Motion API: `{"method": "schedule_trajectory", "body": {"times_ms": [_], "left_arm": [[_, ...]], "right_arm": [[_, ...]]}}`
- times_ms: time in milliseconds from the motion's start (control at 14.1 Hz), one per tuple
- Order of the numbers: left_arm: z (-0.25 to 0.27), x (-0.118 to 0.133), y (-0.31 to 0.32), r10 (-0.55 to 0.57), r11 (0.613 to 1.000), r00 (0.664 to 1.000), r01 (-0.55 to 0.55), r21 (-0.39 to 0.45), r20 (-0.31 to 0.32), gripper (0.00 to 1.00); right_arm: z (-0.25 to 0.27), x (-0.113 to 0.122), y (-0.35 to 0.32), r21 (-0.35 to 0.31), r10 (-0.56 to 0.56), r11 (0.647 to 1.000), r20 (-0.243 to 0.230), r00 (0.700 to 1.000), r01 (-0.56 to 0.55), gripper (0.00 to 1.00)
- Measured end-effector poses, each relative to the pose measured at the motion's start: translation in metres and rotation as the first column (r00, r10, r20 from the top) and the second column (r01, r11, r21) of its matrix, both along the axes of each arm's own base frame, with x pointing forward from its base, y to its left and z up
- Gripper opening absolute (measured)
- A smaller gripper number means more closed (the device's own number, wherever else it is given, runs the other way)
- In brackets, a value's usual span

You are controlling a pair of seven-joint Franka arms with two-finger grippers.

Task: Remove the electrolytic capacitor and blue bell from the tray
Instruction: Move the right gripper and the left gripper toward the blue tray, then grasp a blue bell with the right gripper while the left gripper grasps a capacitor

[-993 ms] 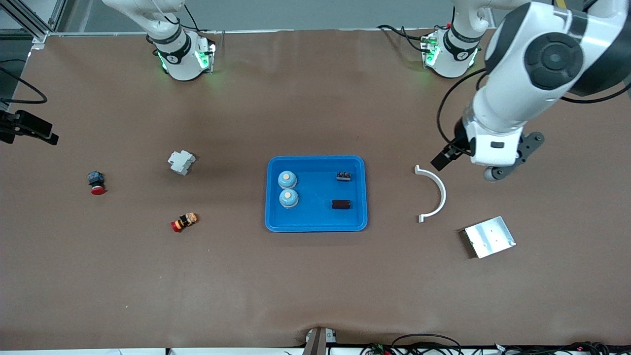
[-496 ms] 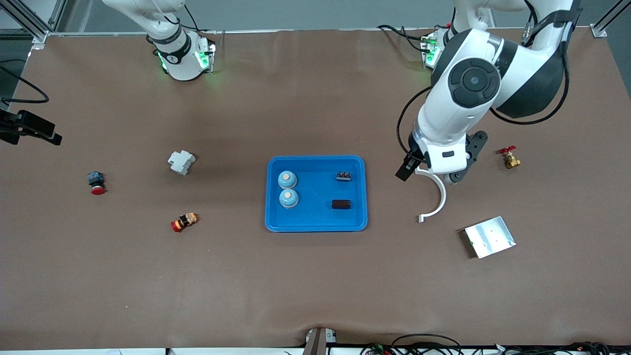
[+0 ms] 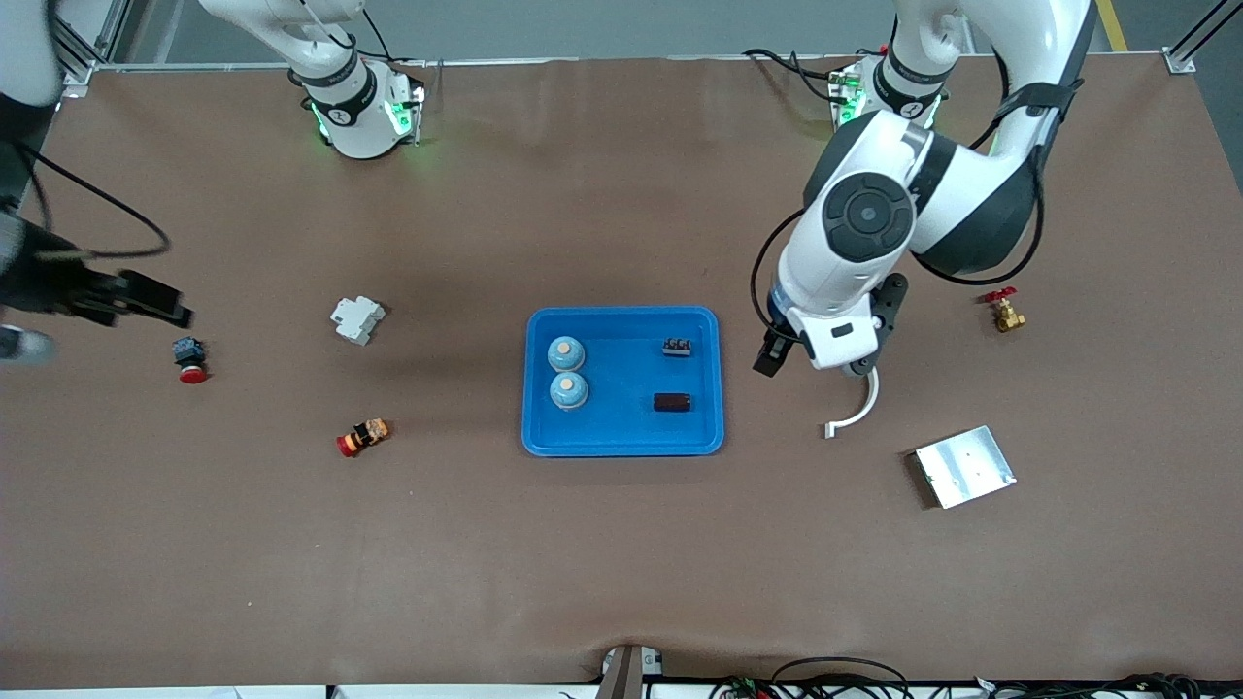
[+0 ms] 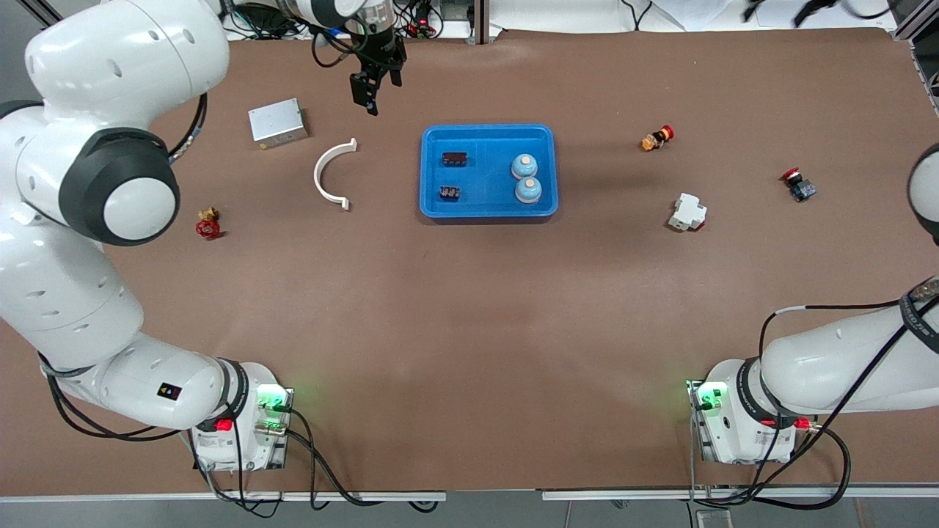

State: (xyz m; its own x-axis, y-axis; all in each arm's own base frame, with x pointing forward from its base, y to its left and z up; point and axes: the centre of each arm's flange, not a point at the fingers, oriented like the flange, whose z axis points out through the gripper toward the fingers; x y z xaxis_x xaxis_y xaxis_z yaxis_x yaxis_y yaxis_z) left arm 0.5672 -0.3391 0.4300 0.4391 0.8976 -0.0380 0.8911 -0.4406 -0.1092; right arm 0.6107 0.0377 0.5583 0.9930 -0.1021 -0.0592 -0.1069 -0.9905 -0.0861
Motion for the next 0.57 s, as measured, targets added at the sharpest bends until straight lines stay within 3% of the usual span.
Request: {"method": "schedule_trajectory", "body": {"times_ms": [355,567], "left_arm": [[-0.048,-0.014,-0.023,0.045,0.999,0.999,-0.045,0.01,-0.002,1.0],[-0.072,-0.021,-0.029,0.073,0.997,0.997,-0.074,0.03,0.019,1.0]], "right_arm": [[-0.074,0.016,0.122,-0.03,-0.096,0.995,-0.052,0.994,0.095,1.0],[-0.122,0.017,0.182,-0.072,-0.183,0.981,-0.054,0.982,0.179,1.0]]}}
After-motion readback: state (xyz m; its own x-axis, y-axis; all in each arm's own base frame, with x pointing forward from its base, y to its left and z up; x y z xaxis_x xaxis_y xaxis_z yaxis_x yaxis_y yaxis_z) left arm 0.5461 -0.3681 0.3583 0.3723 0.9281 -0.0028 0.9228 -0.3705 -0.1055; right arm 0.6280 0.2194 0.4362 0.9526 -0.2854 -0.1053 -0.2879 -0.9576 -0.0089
